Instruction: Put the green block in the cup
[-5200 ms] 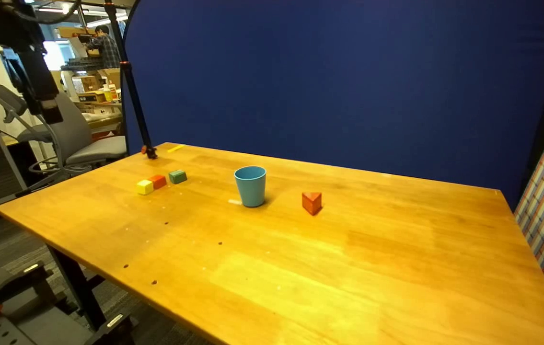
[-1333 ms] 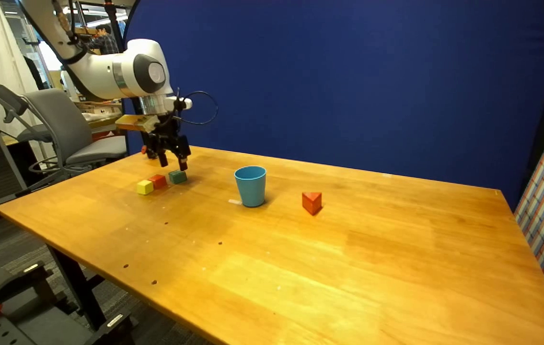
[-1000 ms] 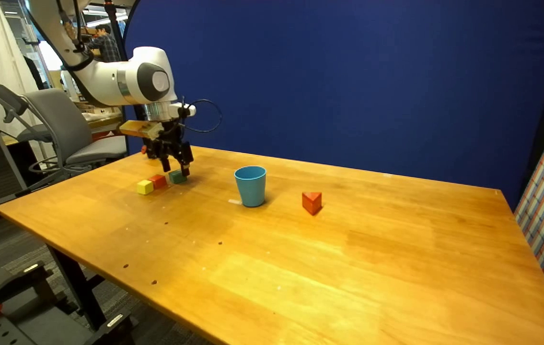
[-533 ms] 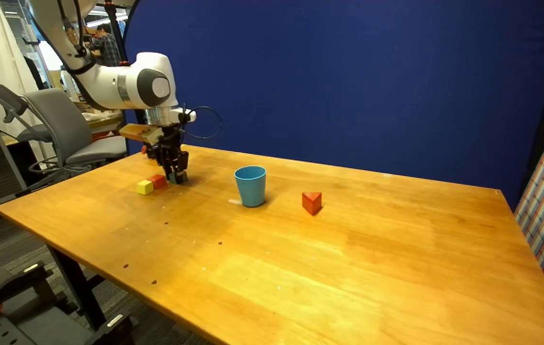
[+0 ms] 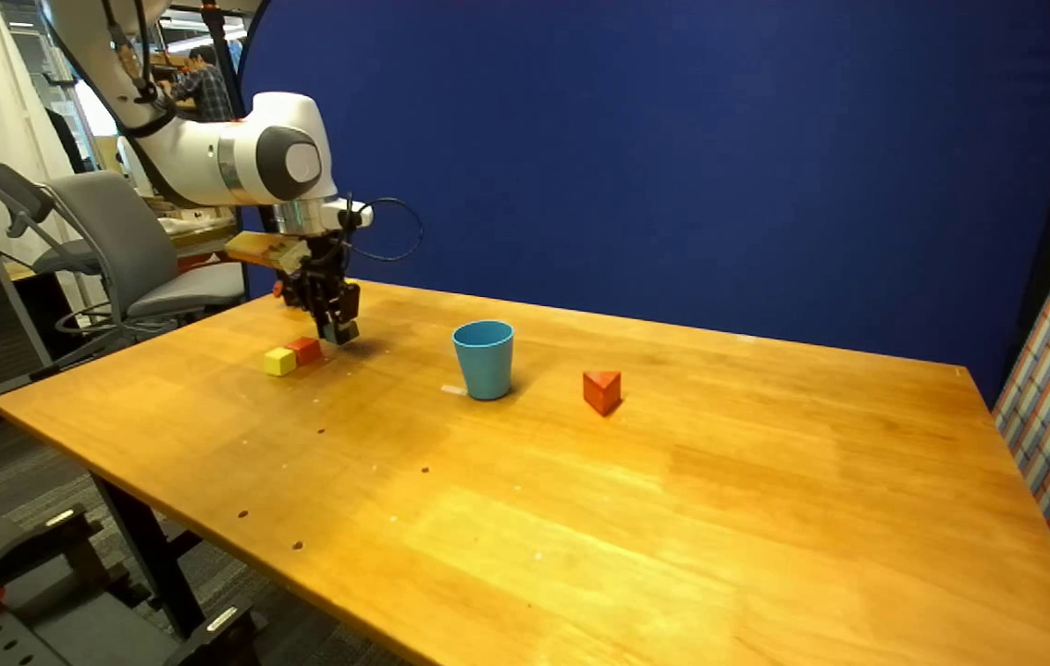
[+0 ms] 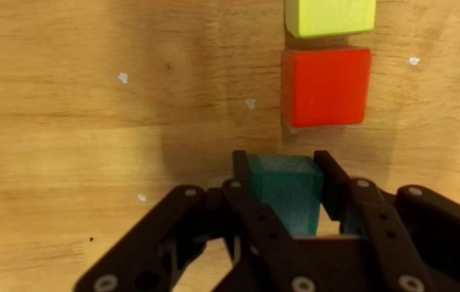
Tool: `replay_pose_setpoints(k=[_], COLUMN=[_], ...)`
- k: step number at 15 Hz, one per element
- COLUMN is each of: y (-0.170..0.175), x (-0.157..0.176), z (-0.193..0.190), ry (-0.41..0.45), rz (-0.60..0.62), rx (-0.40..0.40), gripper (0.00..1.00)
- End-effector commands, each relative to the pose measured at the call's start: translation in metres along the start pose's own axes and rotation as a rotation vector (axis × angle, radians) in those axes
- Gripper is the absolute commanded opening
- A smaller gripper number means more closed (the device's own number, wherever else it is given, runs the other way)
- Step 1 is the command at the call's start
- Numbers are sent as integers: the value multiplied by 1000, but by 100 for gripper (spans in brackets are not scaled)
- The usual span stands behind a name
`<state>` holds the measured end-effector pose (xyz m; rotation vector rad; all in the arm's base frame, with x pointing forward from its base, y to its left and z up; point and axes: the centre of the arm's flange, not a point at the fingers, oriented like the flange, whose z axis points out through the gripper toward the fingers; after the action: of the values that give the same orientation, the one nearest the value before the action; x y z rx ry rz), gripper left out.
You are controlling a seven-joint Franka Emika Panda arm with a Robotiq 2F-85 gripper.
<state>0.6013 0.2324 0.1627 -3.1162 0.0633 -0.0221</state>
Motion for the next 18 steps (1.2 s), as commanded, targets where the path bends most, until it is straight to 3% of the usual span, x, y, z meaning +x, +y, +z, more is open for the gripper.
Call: replay_pose_setpoints(k=[1,5,10,18], y=[-1,17,74,182], x=[-26,-40,-42,-38], z=[-62,-118,-171,-179], ry=[88,153,220,235], rz=[-9,48,215,491], rx=[20,34,51,37], gripper=[18,18,18,18])
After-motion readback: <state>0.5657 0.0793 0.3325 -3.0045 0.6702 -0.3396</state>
